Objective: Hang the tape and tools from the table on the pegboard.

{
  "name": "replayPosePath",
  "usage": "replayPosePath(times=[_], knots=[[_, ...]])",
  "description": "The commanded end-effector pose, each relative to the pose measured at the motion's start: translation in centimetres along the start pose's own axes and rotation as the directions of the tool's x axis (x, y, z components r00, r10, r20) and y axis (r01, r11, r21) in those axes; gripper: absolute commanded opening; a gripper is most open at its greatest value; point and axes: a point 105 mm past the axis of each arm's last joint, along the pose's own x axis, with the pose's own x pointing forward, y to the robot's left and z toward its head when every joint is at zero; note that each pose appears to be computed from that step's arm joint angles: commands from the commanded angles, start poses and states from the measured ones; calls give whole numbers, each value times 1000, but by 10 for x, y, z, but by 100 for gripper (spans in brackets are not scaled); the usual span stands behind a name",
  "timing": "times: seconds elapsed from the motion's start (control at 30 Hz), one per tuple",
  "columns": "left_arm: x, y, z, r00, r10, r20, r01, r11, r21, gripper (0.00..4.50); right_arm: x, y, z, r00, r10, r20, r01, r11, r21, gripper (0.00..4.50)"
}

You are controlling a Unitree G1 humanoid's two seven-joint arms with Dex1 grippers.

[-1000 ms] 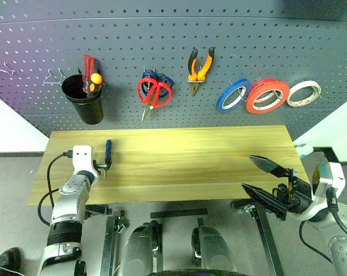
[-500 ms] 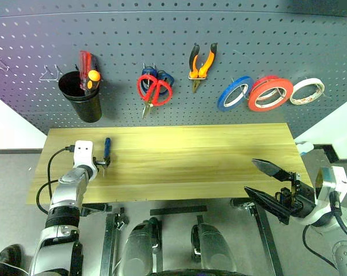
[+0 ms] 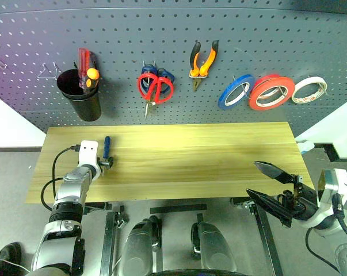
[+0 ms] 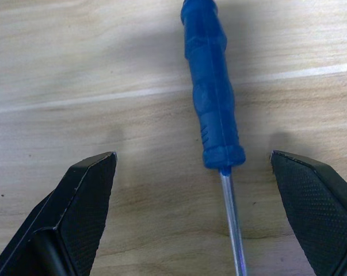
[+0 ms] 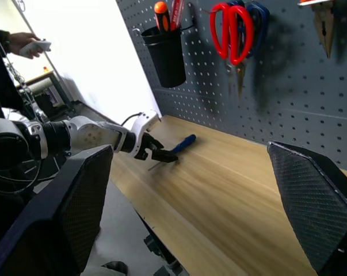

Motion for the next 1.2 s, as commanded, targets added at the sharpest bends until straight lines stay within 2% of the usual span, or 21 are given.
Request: replayPosePath(times=[0.03,0.23,0.27,0.37,0.63,0.67,0.93,1.2], knots=[[1,0,11,1000,-6,30,6,1000,25,446,0,8,10,1000,23,18,-22,999,-43,450],[7,-9,15,999,-29,31,28,999,33,446,-5,9,8,1000,6,11,-5,999,-42,450],[7,-9,14,999,-21,31,19,999,36,429,-6,9,7,1000,3,9,-3,999,-42,450],[7,-9,11,1000,-16,27,15,999,28,353,-9,8,7,1000,-1,6,1,999,-42,450],[5,-1,4,1000,28,5,-28,1000,12,74,-13,4,3,1000,-4,3,4,999,-39,450],[4,-1,5,1000,30,9,-30,999,9,53,-13,4,3,1000,-3,3,3,999,-39,450],[-1,-3,0,1000,22,9,-22,1000,-18,53,-15,0,0,1000,14,10,-14,999,-34,450],[-13,-12,9,997,1,74,-2,1000,13,53,-14,1,-2,997,72,36,-72,997,-15,450]])
